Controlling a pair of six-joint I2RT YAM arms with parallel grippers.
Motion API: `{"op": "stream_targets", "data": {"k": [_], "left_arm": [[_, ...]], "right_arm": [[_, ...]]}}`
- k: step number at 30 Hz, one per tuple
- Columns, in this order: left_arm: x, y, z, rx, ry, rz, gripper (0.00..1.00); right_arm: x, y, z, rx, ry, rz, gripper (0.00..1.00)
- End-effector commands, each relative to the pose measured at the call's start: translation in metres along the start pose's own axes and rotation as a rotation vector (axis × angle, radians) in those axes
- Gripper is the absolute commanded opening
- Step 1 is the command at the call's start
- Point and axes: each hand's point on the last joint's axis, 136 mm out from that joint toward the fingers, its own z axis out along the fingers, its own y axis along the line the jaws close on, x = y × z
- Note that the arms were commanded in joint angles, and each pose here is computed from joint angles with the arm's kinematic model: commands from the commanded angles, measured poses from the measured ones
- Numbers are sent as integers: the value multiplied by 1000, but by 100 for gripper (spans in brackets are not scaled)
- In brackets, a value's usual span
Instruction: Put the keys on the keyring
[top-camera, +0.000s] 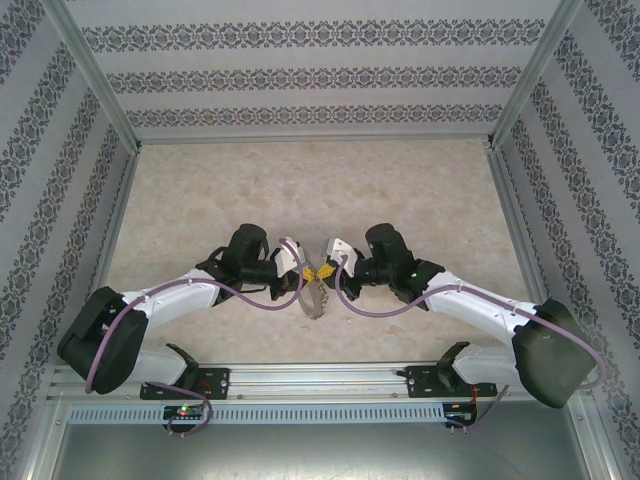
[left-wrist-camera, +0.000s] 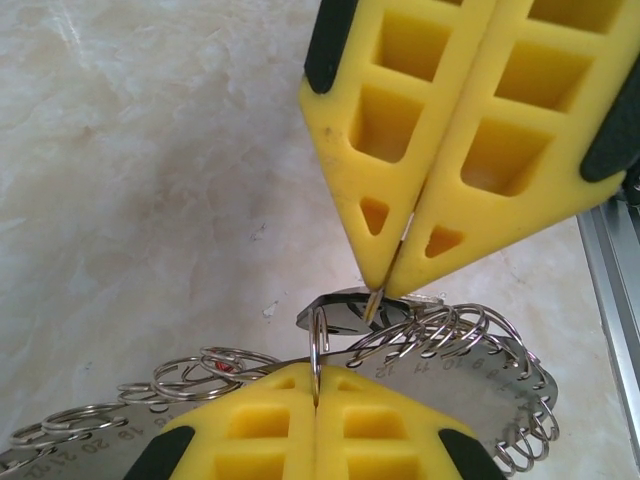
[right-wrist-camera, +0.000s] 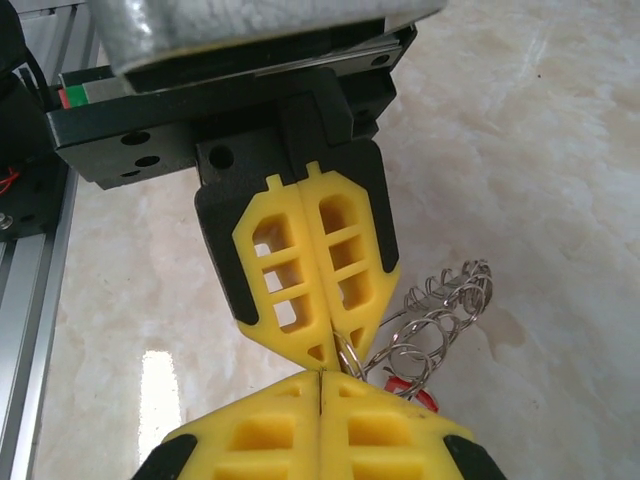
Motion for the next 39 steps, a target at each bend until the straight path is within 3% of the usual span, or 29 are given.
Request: {"op": "stream_targets", "data": {"k": [1,31,39], "left_arm": [[-9,-7,-3,13,-20,19,0],[-12,-6,-3,5,-25,39,0],[-11,-5,-5,-15,-31,47,0]], "right_arm": [[-17,-3,3,13,-37,-22,0],[-21,-23,16,149,-10,3,0],[-12,-44,10,269,22,57,0]]}}
